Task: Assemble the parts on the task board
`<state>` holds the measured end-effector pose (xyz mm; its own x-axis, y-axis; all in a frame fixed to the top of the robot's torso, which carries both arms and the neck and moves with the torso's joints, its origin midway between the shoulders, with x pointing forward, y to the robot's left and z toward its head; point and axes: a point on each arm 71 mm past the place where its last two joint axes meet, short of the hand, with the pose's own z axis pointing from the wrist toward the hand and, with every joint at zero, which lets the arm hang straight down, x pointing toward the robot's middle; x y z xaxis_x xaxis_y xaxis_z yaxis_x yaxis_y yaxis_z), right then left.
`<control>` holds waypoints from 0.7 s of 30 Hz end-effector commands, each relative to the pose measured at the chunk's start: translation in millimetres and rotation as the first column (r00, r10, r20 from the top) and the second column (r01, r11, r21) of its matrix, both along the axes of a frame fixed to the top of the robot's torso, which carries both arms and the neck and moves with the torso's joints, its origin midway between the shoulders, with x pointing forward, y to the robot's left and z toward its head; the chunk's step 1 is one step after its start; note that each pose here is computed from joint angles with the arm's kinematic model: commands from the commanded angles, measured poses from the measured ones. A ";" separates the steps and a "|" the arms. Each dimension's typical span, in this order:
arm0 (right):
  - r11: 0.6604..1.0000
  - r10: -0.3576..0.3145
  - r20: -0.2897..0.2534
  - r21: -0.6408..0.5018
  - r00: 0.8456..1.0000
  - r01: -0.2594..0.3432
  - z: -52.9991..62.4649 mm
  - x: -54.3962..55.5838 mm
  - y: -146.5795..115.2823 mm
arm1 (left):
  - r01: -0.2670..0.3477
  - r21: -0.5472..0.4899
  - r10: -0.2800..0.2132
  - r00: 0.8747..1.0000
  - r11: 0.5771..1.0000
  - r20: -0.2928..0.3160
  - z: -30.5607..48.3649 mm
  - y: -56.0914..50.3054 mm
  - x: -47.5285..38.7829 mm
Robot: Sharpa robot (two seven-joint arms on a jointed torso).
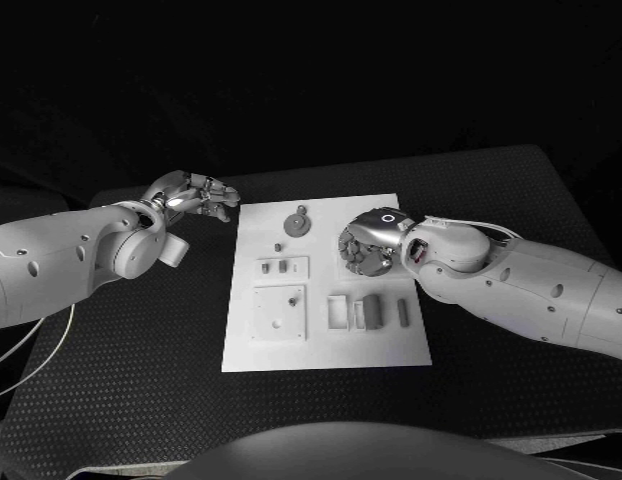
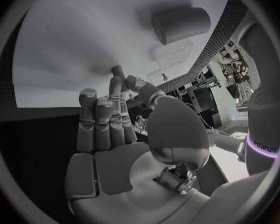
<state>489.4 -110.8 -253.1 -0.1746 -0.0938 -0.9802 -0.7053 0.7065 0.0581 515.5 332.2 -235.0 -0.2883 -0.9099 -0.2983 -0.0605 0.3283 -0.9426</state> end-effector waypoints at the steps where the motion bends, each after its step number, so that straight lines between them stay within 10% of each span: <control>1: 1.000 -0.003 0.020 0.016 1.000 0.002 2.5 -0.2 0.3 | 0.013 -0.012 -0.013 1.000 1.000 0.000 0.8 -2.5 0.4; 21: 0.997 -0.030 0.012 0.068 0.999 0.029 9.9 -3.8 -6.6 | 0.014 -0.011 -0.014 1.000 1.000 -0.006 0.1 -1.7 1.2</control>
